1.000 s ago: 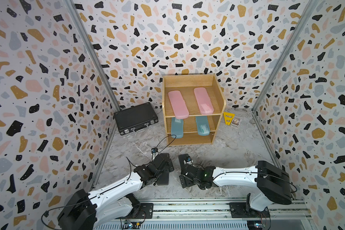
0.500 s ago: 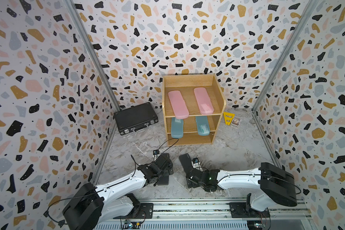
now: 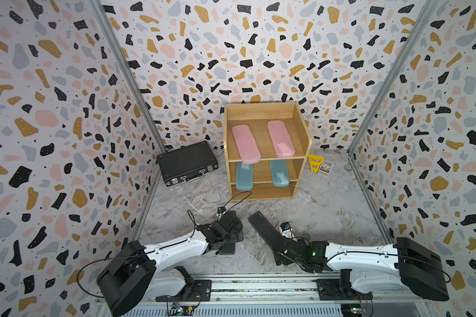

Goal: Place the pencil cases on the shelf according to color
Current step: Adjust the pencil case at the center of the board, then pick up the pencil case from the center of the board.

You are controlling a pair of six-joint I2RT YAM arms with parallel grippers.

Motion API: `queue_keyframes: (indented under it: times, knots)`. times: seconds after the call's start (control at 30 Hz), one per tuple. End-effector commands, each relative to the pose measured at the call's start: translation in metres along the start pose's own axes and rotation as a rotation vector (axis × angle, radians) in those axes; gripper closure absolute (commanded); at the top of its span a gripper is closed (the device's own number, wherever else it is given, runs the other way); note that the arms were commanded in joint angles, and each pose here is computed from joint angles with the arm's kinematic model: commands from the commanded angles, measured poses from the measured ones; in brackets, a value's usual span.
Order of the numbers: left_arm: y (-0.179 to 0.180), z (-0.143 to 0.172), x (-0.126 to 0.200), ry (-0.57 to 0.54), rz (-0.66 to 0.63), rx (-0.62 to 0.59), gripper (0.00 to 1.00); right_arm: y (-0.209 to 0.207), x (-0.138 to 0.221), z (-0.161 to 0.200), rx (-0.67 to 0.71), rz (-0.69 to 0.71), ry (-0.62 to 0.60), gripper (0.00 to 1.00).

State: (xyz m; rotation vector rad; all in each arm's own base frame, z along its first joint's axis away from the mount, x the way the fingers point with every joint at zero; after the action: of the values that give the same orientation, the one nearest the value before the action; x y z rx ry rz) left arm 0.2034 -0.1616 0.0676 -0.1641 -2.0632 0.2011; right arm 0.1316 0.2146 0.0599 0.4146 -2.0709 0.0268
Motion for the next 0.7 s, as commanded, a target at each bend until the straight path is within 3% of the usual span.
queue_keyframes:
  times: [0.0,0.2,0.67]
  knots:
    - [-0.003,-0.018,0.021,-0.072,-0.004,-0.01,0.0,0.0,0.003,-0.007,0.06,-0.009,0.002,0.0]
    - [0.005,-0.021,0.037,-0.101,-0.028,-0.012,0.0,0.007,-0.008,-0.012,0.093,-0.067,0.053,0.0]
    - [0.031,-0.021,0.058,-0.204,-0.071,0.024,0.0,-0.003,-0.034,0.0,0.121,0.028,0.095,0.04]
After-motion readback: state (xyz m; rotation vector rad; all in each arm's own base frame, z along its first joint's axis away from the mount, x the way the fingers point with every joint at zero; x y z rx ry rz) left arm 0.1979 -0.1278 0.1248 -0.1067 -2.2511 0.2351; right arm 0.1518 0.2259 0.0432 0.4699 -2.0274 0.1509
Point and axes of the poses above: each gripper's point midway between its finger pads, its own x axis back along the fingers, its own y axis along the line the jaws close on, z = x × y, the point moved 3 cm from there along x, back along the fingers, and after that the axes turned 5 degrees about -x, right-handed, at the moved point
